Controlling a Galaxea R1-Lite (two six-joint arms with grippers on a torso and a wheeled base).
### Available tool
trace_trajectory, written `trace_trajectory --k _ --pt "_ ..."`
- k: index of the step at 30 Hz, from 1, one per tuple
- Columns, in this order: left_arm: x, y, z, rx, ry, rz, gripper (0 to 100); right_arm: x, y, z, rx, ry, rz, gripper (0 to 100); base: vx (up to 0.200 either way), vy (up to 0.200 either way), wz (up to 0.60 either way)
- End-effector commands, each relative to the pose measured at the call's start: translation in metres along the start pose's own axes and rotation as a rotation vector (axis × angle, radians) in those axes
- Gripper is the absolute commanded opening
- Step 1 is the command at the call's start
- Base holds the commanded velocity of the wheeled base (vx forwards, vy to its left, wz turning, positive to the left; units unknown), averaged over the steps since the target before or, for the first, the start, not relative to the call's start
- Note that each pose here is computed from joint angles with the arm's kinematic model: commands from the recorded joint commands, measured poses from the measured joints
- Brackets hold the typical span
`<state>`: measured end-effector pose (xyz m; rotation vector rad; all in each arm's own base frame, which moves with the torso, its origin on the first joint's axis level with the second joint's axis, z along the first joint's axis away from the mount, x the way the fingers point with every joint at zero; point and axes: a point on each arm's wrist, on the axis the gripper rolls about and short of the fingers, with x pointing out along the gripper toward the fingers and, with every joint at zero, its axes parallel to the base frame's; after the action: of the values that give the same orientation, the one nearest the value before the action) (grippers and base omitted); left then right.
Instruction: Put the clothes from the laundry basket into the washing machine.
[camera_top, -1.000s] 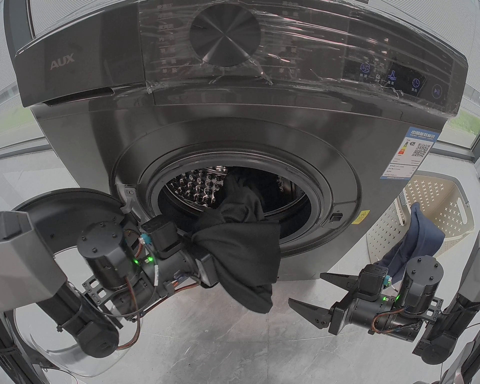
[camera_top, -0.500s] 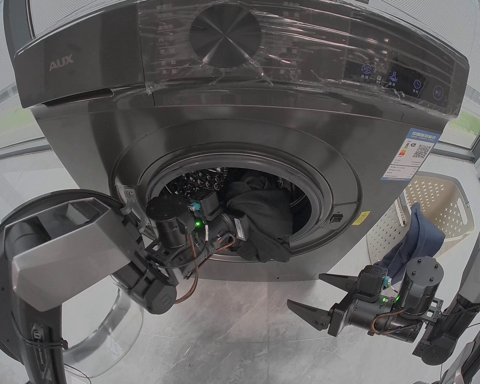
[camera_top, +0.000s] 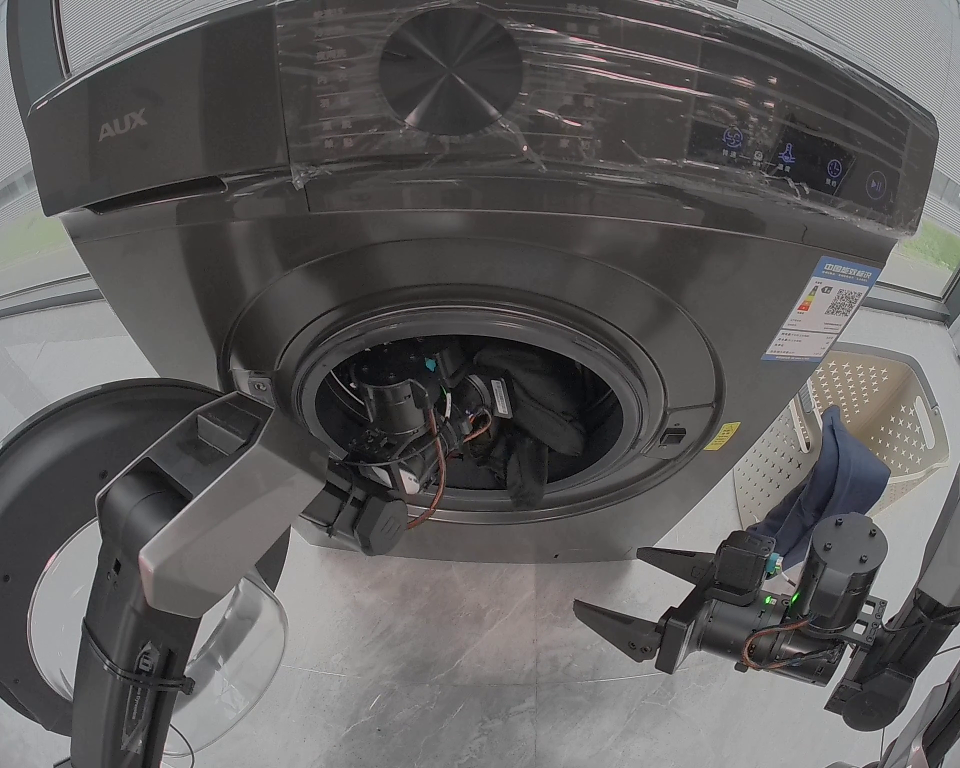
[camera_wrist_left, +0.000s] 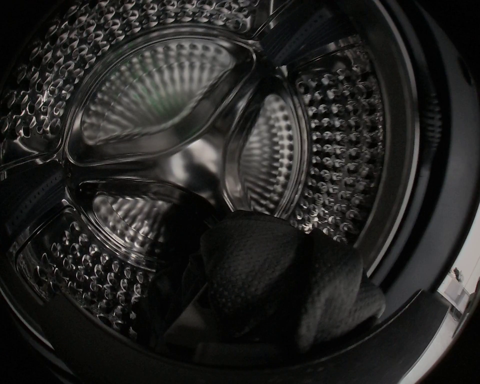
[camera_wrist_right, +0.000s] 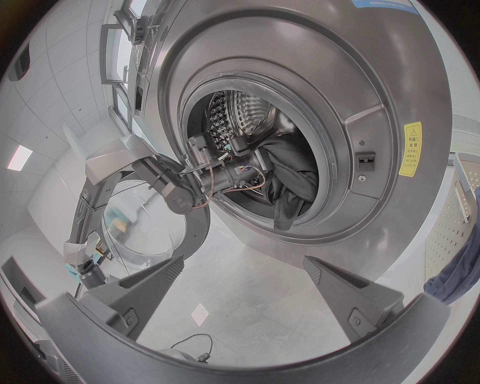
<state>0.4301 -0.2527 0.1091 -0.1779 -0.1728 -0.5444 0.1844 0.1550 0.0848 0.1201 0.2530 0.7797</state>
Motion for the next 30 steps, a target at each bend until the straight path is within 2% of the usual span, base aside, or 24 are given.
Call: trace_trajectory --k 1,6,7,9,11,13,14,15,22,24,27,28,30 --pt "0.030 0.024 0.003 0.004 -0.032 0.109 0 0.001 0.000 -0.002 0.001 0.007 -0.001 100 0.000 0.000 0.00" --pt "0.033 0.027 0.008 -0.003 -0.042 0.157 0 -0.001 0.000 -0.001 0.001 0.004 0.000 100 0.000 0.000 0.00" --pt "0.033 0.027 0.008 -0.003 -0.042 0.160 100 -0.001 0.000 -0.001 0.001 0.004 0.000 100 0.000 0.000 0.00" --pt "0.032 0.029 0.010 -0.007 -0.042 0.168 100 -0.001 0.000 -0.001 0.001 0.006 0.000 100 0.000 0.000 0.00" --pt "0.030 0.026 0.004 -0.022 -0.009 0.168 100 0.000 0.000 -0.001 0.001 0.007 -0.001 100 0.000 0.000 0.00" --pt "0.022 0.023 -0.003 -0.044 0.053 0.171 100 0.001 0.000 -0.002 0.001 0.009 0.001 100 0.000 0.000 0.00" --pt "0.021 0.023 -0.004 -0.046 0.061 0.172 100 0.001 0.000 -0.002 0.001 0.011 0.000 100 0.000 0.000 0.00" --pt "0.011 0.018 -0.005 -0.053 0.139 0.166 100 0.001 0.000 -0.002 0.001 0.009 0.002 100 0.000 0.000 0.00" --pt "-0.008 0.012 -0.024 -0.062 0.309 0.134 100 0.001 0.002 -0.002 0.000 0.009 0.007 100 0.000 0.000 0.00" --pt "-0.009 0.007 -0.029 -0.064 0.343 0.116 100 0.001 0.001 -0.003 0.001 0.012 0.006 100 0.000 0.000 0.00" --pt "-0.007 0.007 -0.032 -0.065 0.365 0.111 100 0.001 0.001 -0.003 0.002 0.013 0.006 100 0.000 0.000 0.00" --pt "-0.006 0.008 -0.033 -0.064 0.364 0.112 0 0.001 0.001 -0.003 0.002 0.013 0.006 100 0.000 0.000 0.00" --pt "-0.002 0.008 -0.036 -0.065 0.356 0.111 0 0.001 0.002 -0.004 0.002 0.017 0.007 100 0.000 0.000 0.00"
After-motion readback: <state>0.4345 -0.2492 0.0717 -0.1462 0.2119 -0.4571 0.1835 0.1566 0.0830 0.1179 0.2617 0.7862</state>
